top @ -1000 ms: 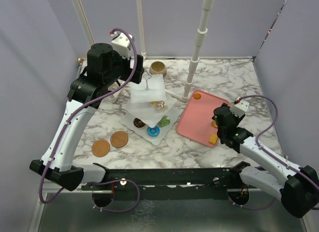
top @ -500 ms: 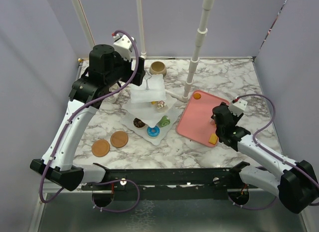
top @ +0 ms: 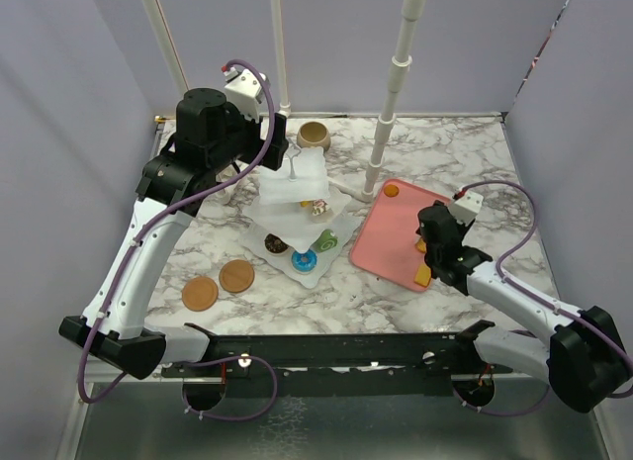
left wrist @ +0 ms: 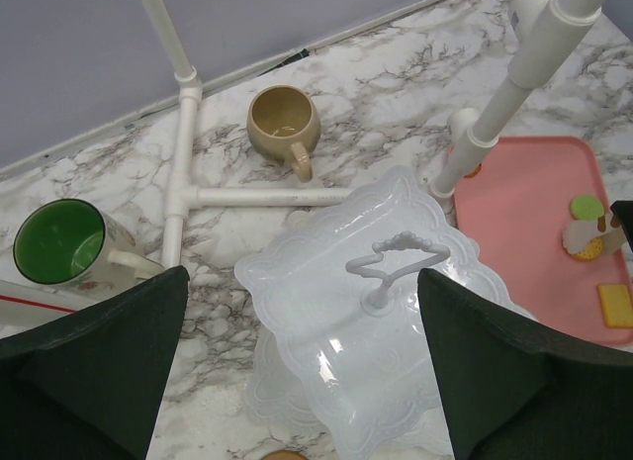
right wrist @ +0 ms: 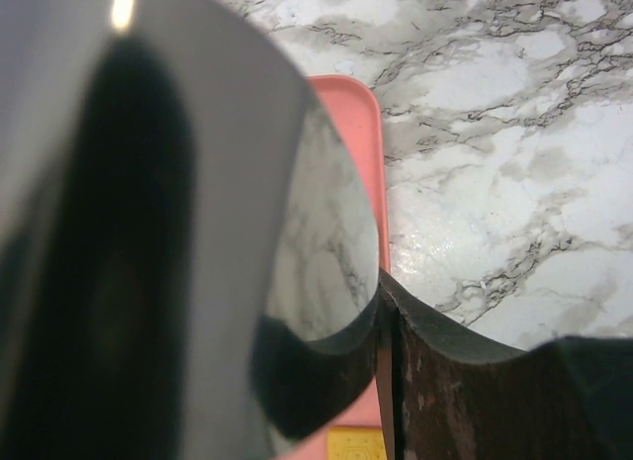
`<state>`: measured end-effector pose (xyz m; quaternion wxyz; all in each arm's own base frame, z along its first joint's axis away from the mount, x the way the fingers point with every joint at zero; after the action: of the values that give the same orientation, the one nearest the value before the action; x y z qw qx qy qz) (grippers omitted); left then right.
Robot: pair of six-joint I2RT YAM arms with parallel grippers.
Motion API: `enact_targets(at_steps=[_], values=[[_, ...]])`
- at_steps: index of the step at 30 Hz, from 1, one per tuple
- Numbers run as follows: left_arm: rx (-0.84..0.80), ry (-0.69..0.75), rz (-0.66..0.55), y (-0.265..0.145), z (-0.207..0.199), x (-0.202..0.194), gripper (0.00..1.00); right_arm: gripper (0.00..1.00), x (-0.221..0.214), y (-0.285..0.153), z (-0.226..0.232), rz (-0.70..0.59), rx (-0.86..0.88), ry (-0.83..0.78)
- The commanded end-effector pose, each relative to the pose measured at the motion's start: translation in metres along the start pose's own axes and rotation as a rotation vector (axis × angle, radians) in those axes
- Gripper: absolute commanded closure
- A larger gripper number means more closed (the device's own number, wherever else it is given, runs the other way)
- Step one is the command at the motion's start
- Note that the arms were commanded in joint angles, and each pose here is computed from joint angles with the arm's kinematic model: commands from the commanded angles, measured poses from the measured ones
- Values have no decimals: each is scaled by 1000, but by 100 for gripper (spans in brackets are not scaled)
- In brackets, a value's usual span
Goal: Serve the afternoon tea
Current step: Pick up the desert from the tray, then place the desert on the desert table.
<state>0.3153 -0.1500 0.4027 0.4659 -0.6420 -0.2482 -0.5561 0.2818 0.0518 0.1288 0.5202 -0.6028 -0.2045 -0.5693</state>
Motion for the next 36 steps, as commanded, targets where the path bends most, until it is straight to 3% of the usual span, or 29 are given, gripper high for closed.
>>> enact_targets(at_steps=[1, 7, 12, 15, 22, 31, 36], values=[[-9, -5, -28, -7, -1, 6, 1, 52, -2, -2, 2, 30, 34, -34], [-7, -4, -32, -7, 0, 8, 1, 52, -15, 0, 3, 70, 47, -49], [0, -5, -31, -8, 1, 7, 1, 73, 3, -8, 14, 41, 119, -52], [4, -5, -18, -8, 1, 6, 1, 80, 24, -25, 30, 6, 189, -53], [6, -6, 1, -6, 2, 1, 1, 80, 60, -103, 87, -69, 424, -89], [19, -6, -9, -9, 4, 4, 1, 80, 56, -199, 169, -106, 703, -154], [11, -6, -5, -9, 2, 2, 1, 80, 53, -225, 209, -127, 831, -145]])
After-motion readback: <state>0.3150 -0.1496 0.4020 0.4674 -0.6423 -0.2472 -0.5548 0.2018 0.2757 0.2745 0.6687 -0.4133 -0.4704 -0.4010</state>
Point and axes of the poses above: each gripper's point midway between its finger pads, its own y axis out along the fingers, its own z axis along the line the jaws close on, x = y × z, the point moved 3 cm from there along -y, back along the fingers, and after that the axes turned 4 degrees about y, right-handed, at the moved point
